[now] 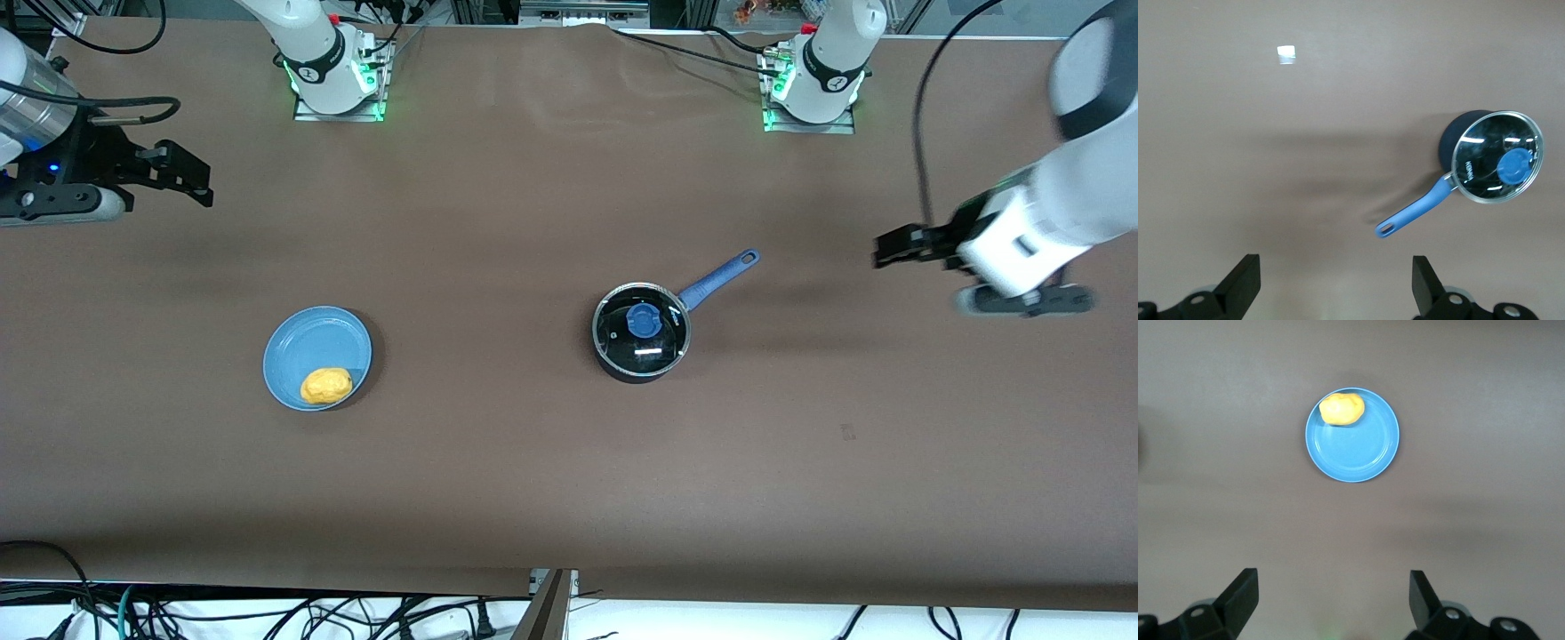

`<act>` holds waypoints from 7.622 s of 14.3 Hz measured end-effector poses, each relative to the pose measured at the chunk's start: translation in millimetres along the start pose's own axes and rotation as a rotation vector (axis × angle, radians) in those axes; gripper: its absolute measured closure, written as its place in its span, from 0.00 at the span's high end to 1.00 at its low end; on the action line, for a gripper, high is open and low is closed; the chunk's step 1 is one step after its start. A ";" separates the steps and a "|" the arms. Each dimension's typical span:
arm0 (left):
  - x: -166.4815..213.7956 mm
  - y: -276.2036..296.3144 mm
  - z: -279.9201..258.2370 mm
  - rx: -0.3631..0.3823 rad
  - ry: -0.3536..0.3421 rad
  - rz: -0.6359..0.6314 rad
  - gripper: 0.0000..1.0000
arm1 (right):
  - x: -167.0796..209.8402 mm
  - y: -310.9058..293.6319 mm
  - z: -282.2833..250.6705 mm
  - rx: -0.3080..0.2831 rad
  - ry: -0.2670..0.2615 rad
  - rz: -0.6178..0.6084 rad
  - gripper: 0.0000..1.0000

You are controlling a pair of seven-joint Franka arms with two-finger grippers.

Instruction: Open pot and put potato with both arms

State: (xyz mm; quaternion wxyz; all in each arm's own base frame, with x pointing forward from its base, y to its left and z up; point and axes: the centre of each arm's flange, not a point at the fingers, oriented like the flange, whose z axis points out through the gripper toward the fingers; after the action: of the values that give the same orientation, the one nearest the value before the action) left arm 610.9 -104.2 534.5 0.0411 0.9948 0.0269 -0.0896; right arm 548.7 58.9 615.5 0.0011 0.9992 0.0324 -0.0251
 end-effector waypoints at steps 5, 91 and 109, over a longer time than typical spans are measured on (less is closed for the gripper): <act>30.5 94.8 73.4 -0.010 0.065 -0.061 1.00 | 7.2 3.8 6.6 0.001 0.013 -0.036 1.00; 66.3 82.3 189.9 0.071 0.260 0.228 0.62 | 83.9 -160.3 163.5 0.326 -0.317 0.024 0.85; 66.8 -321.7 274.2 0.015 0.139 0.506 0.62 | 67.0 -470.7 310.5 0.478 -0.004 0.536 1.00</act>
State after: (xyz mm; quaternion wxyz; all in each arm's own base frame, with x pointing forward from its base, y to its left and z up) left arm 608.6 195.3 228.8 0.0527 0.9739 -0.2205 -0.0082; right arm 569.5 531.7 301.8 -0.2259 0.9442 -0.2375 -0.0329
